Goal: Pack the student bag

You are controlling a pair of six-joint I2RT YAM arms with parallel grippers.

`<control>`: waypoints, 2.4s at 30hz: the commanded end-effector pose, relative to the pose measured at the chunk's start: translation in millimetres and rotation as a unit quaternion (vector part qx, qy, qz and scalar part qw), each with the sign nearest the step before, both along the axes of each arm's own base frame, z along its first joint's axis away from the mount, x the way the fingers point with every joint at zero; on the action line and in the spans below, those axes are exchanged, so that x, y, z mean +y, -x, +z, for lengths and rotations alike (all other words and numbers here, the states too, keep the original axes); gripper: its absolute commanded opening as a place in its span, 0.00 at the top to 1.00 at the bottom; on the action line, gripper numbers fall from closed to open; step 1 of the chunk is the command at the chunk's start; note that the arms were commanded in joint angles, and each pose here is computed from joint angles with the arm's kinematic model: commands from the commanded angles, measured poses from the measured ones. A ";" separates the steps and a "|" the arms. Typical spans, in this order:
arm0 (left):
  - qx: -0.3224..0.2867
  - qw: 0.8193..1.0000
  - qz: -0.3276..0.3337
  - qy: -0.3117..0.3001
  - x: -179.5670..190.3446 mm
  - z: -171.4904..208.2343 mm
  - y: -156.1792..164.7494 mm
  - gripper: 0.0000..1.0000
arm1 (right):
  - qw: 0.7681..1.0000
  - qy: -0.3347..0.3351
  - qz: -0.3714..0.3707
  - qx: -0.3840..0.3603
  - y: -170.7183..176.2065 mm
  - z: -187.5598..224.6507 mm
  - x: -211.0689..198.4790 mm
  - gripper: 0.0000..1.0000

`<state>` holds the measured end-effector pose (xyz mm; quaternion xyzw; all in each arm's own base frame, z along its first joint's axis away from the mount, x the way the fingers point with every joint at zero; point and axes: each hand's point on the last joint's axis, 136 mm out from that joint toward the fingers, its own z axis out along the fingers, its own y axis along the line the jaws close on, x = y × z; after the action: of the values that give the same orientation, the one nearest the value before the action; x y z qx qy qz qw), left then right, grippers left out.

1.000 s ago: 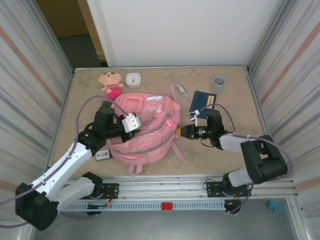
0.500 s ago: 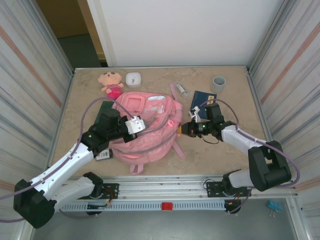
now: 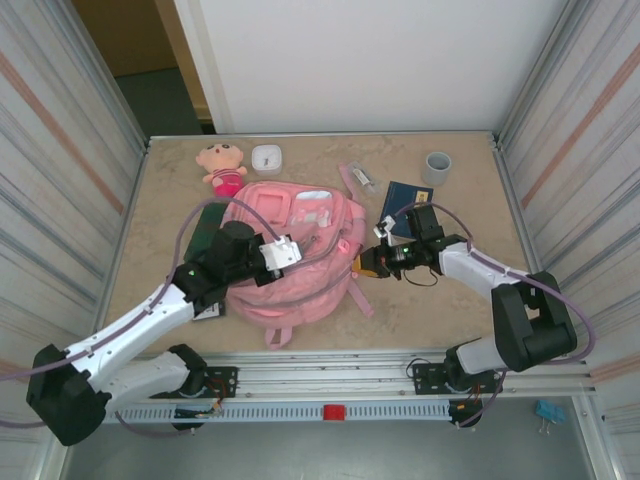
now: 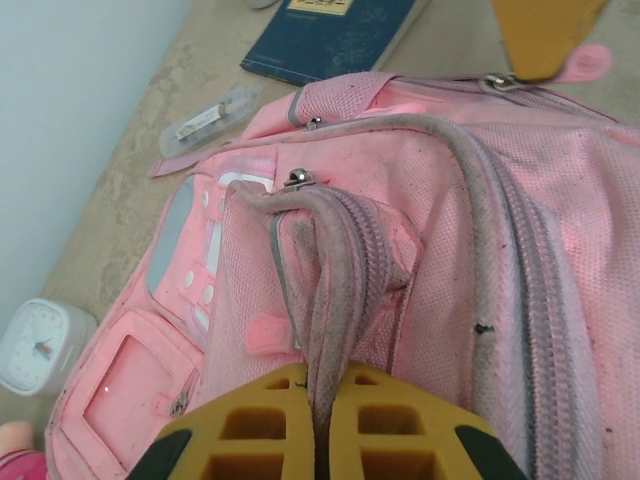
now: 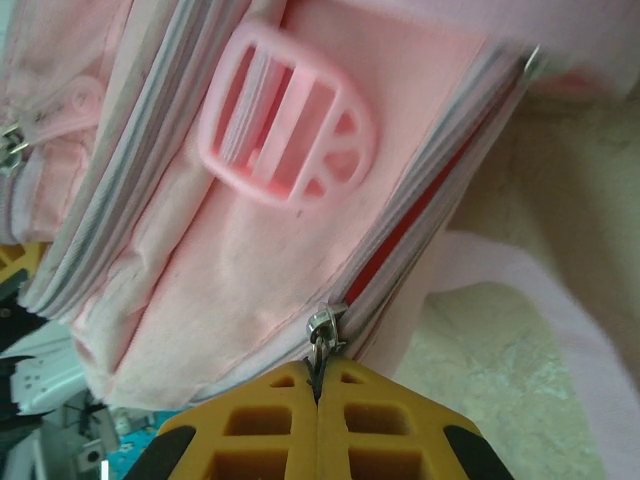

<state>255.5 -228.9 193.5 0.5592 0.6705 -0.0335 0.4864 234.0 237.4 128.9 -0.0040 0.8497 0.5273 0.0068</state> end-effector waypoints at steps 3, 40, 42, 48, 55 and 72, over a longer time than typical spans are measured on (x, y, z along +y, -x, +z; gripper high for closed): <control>-0.054 0.985 0.158 0.048 13.1 14.5 -43.0 1.00 | 0.997 -0.056 0.044 -0.001 20.1 42.6 27.8 0.98; 0.012 0.979 -0.019 0.202 -24.2 40.7 6.0 1.00 | 0.988 -0.043 -0.139 -0.042 6.5 39.2 46.8 0.28; 0.016 0.978 -0.016 0.207 -23.8 41.7 6.1 1.00 | 0.987 -0.060 -0.142 -0.047 2.7 44.6 53.6 0.46; 0.069 0.968 0.041 0.238 -14.4 57.3 6.5 0.94 | 0.983 -0.088 -0.149 -0.065 -5.2 59.1 65.9 0.89; 0.155 0.940 0.166 0.256 14.1 65.5 34.3 0.53 | 0.980 -0.099 -0.149 -0.085 -9.1 76.7 75.9 0.97; 0.321 0.850 0.360 0.211 -14.2 -24.4 109.0 0.52 | 0.979 -0.094 -0.137 -0.121 -5.1 104.1 86.2 0.96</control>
<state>139.9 -250.1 163.3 0.1964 0.9045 -0.1849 0.3304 231.9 315.8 183.9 0.0826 0.8153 0.5579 0.1312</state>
